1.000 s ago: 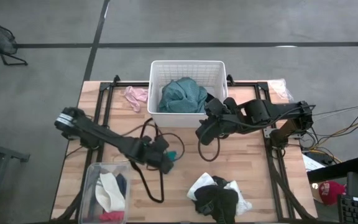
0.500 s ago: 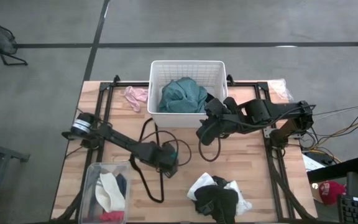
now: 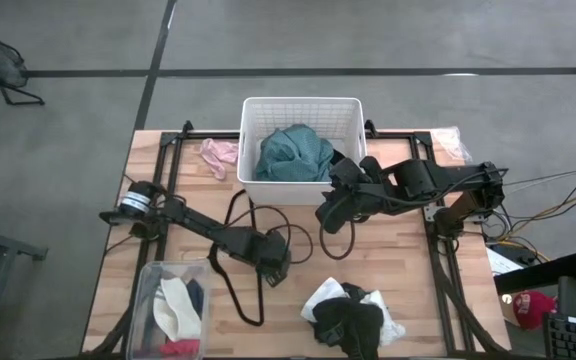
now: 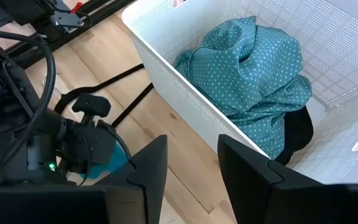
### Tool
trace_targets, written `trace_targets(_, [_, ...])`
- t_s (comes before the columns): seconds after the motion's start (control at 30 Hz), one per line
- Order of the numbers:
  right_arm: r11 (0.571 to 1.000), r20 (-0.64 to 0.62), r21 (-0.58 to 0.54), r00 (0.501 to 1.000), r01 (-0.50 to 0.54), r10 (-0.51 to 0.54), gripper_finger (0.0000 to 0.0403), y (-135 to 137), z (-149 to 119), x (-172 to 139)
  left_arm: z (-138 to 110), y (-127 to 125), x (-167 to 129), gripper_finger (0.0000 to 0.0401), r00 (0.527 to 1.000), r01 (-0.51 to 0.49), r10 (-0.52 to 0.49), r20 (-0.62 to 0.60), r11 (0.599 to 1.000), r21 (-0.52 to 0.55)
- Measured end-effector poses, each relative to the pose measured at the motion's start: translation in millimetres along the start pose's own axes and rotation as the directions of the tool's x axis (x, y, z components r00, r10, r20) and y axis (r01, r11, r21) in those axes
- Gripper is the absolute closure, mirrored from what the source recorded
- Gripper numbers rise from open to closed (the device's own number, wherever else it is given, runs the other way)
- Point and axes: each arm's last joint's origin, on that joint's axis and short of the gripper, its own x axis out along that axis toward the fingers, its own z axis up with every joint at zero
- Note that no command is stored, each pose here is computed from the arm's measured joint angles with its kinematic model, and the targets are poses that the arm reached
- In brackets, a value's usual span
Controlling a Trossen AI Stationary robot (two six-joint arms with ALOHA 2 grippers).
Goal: Pick & Place Cloths
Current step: Put the blue sock into the left transparent bin
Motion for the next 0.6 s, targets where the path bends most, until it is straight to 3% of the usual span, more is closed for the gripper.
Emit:
trace_targets(0.1, [1.000,0.000,0.001,1.000,0.000,0.000,0.0273,0,0,0,1,0,0,0.0382,1.000,0.003,-0.003,0.001,1.000,0.024])
trace_targets(0.3, [1.000,0.000,0.004,1.000,0.000,0.000,0.0284,0,0,0,2,0,-17,0.0389,0.995,0.091,-0.089,-0.042,0.995,0.041])
trace_targets(0.47, [1.000,0.001,0.004,1.000,0.000,0.000,0.0279,0,0,0,-3,-4,-63,0.0395,0.961,0.268,-0.266,-0.071,0.963,0.020])
trace_targets(0.6, [1.000,0.002,0.002,1.000,0.001,-0.001,0.0266,0,0,0,-13,-1,-117,0.0393,0.886,0.456,-0.452,-0.098,0.890,0.015])
